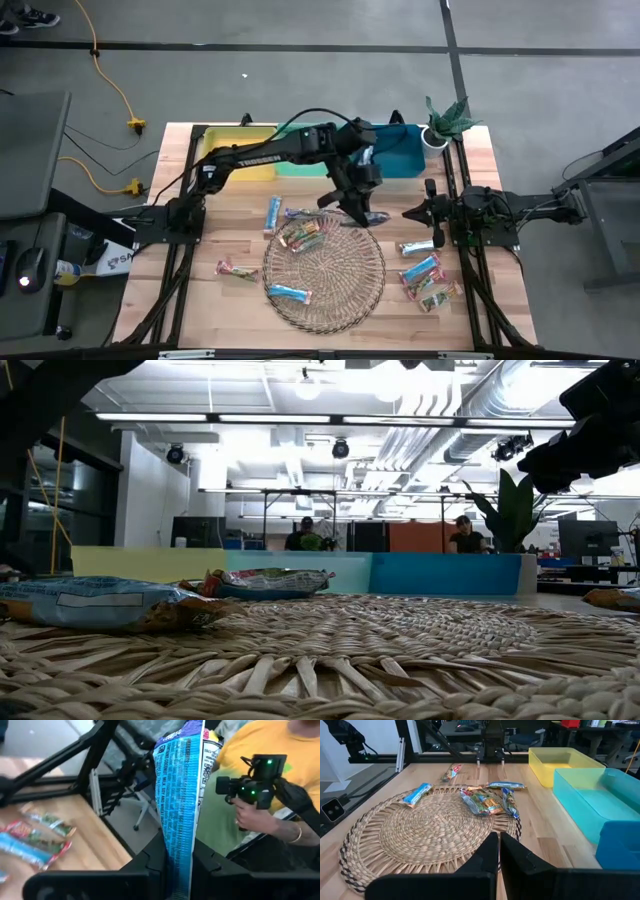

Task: Pick and place Granola Bars by type
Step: Put the bottom blue granola bar into the blue bin

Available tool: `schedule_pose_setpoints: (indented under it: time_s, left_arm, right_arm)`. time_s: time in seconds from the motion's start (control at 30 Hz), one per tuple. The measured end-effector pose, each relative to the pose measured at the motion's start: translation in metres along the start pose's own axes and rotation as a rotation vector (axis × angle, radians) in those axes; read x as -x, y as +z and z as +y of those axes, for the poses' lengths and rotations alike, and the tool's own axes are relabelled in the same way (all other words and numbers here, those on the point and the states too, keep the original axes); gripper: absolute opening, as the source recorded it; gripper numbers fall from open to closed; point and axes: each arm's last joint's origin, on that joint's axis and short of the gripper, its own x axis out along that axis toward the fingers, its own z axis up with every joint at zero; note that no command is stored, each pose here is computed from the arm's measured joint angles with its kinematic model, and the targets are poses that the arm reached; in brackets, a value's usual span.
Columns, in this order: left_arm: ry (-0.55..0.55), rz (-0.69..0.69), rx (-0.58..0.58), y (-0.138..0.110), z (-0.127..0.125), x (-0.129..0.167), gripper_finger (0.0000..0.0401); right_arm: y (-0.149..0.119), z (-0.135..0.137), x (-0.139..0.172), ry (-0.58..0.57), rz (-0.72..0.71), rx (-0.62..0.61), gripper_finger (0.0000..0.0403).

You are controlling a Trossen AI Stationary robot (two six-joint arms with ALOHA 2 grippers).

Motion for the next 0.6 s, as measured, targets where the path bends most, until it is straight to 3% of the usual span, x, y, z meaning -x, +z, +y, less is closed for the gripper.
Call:
schedule_pose_setpoints:
  time_s: [0.33,0.6]
  left_arm:
    - [-0.034,-0.039,-0.038,0.009,-0.001,0.005,0.0041]
    - [0.052,-0.191,-0.220,0.039,-0.010,0.033,0.0041]
  right_arm:
    - [0.000,0.000,0.000,-0.001,0.000,0.000,0.0000]
    - [0.000,0.000,0.000,-0.001,0.000,0.000,0.0000]
